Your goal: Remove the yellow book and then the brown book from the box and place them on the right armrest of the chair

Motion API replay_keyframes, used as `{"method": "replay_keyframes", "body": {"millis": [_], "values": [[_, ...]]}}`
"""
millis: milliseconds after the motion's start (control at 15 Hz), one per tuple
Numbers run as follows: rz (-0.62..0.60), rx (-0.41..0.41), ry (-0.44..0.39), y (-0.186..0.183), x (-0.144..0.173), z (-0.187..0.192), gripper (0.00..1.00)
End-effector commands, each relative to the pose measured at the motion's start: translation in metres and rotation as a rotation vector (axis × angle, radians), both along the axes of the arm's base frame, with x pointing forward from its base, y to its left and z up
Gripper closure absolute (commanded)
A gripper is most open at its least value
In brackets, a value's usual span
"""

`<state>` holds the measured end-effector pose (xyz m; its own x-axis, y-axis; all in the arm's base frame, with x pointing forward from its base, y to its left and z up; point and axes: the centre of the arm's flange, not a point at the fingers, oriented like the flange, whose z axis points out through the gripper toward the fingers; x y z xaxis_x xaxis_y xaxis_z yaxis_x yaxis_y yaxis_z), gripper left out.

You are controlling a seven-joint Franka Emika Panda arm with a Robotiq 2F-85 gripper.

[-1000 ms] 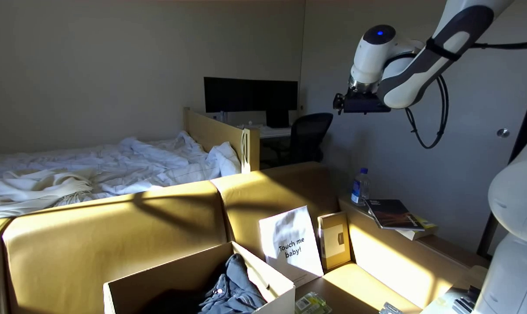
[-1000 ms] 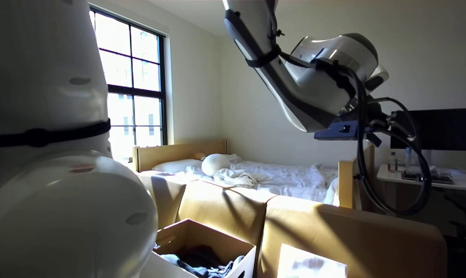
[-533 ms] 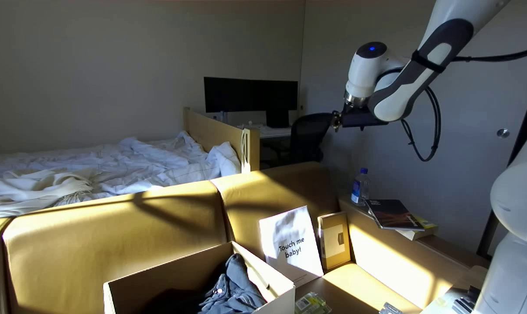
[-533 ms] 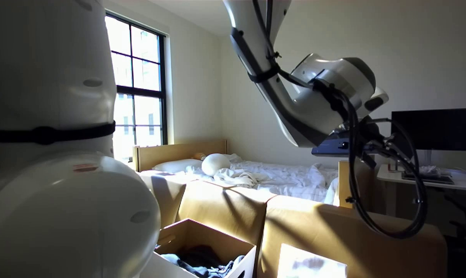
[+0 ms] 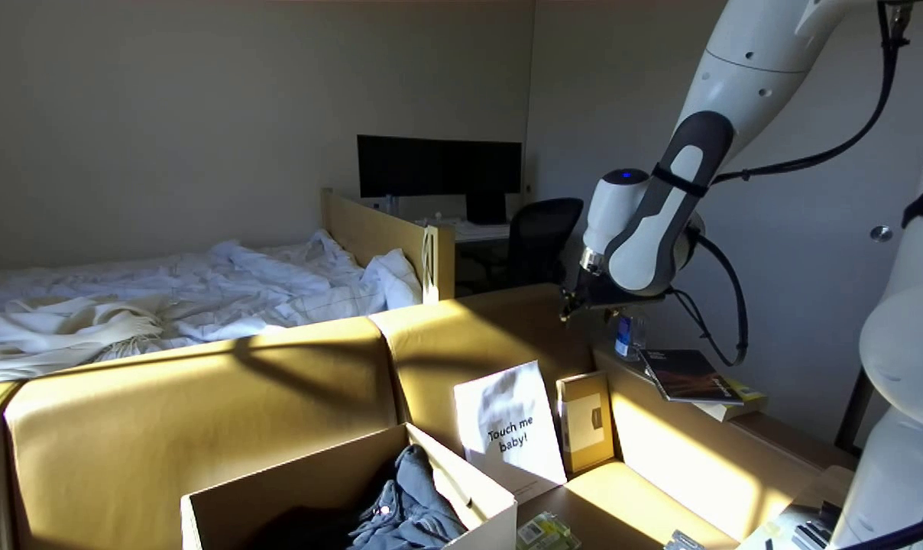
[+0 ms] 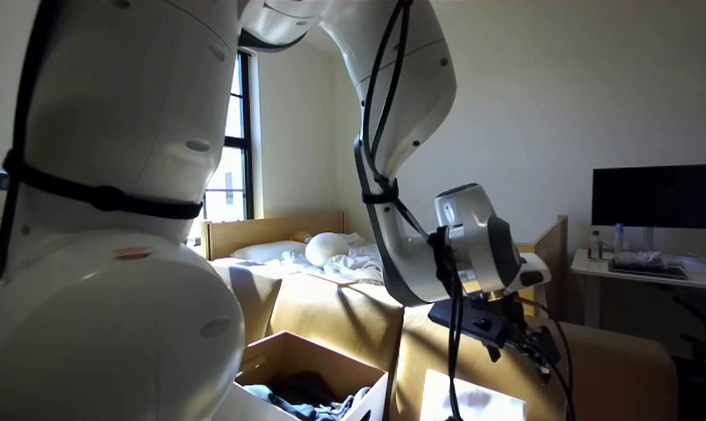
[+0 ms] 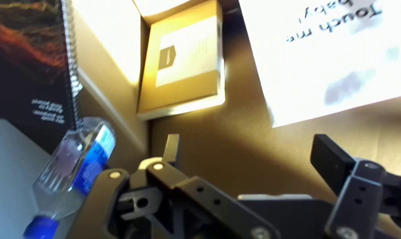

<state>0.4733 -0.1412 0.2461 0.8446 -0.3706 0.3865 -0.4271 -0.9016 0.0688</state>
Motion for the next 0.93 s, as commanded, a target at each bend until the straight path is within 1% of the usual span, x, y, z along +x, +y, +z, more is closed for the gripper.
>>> {"method": "replay_keyframes", "body": {"millis": [0,200,400,533,733,800,867], "values": [[0.151,0.098,0.081,0.032,-0.030,-0.020,0.00],[0.270,0.168,0.174,0.060,-0.061,-0.052,0.00],[0.386,0.239,0.271,0.068,-0.098,-0.076,0.00],[0.466,0.276,0.339,0.065,-0.107,-0.086,0.00],[0.572,0.315,0.461,0.051,-0.103,-0.089,0.00],[0.509,0.298,0.399,0.074,-0.107,-0.117,0.00],[0.530,0.310,0.428,0.064,-0.106,-0.116,0.00]]}}
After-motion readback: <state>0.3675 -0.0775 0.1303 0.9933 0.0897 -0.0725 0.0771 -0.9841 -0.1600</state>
